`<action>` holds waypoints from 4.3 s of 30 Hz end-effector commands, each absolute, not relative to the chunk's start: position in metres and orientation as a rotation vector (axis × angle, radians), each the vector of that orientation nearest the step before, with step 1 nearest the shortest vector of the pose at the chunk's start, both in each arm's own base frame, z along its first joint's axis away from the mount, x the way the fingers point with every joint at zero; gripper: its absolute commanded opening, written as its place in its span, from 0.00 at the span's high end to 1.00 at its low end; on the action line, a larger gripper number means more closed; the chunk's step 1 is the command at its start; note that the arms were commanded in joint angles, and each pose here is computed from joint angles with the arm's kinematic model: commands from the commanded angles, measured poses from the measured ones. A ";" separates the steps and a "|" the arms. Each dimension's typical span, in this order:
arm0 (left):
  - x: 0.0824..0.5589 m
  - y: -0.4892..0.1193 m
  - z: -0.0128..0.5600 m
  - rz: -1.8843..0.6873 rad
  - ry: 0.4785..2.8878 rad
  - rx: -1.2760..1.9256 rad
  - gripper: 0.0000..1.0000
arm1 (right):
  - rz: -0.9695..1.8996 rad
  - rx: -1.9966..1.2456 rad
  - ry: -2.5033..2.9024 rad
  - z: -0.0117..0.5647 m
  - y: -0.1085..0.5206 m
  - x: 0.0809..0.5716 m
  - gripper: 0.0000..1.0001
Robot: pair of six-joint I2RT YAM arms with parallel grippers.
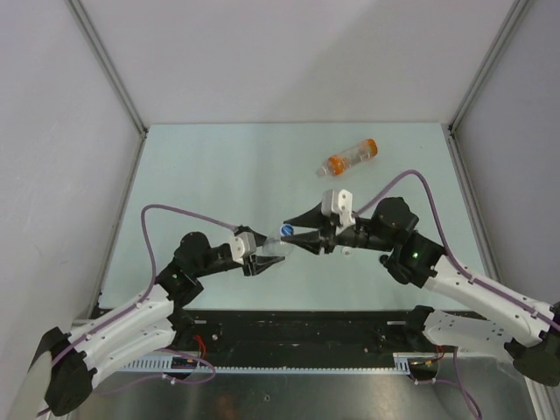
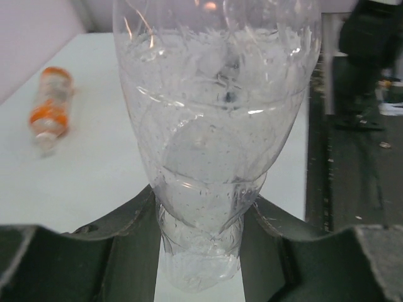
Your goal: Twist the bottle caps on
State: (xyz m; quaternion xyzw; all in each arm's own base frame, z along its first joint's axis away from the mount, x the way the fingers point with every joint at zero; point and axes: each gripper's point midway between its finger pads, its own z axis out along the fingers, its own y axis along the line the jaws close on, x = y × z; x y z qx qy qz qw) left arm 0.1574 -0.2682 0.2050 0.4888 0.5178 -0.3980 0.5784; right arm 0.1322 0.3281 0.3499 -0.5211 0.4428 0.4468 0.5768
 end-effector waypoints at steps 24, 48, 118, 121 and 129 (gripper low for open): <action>0.266 -0.229 0.253 -0.292 1.482 0.394 1.00 | 0.842 0.458 1.832 0.230 0.332 0.274 1.00; 0.213 -0.257 0.244 -0.705 1.385 0.696 1.00 | 1.145 -0.530 1.329 0.400 0.312 0.202 0.01; 0.295 -0.160 0.150 -0.210 2.010 0.076 0.97 | 0.396 0.171 1.821 0.239 0.161 0.307 0.01; 0.305 -0.147 0.131 -0.205 2.112 -0.020 0.91 | 0.252 0.300 1.940 0.204 0.116 0.311 0.01; 0.311 -0.109 0.092 -0.031 2.258 -0.155 0.72 | 0.110 0.536 2.111 0.160 0.038 0.299 0.01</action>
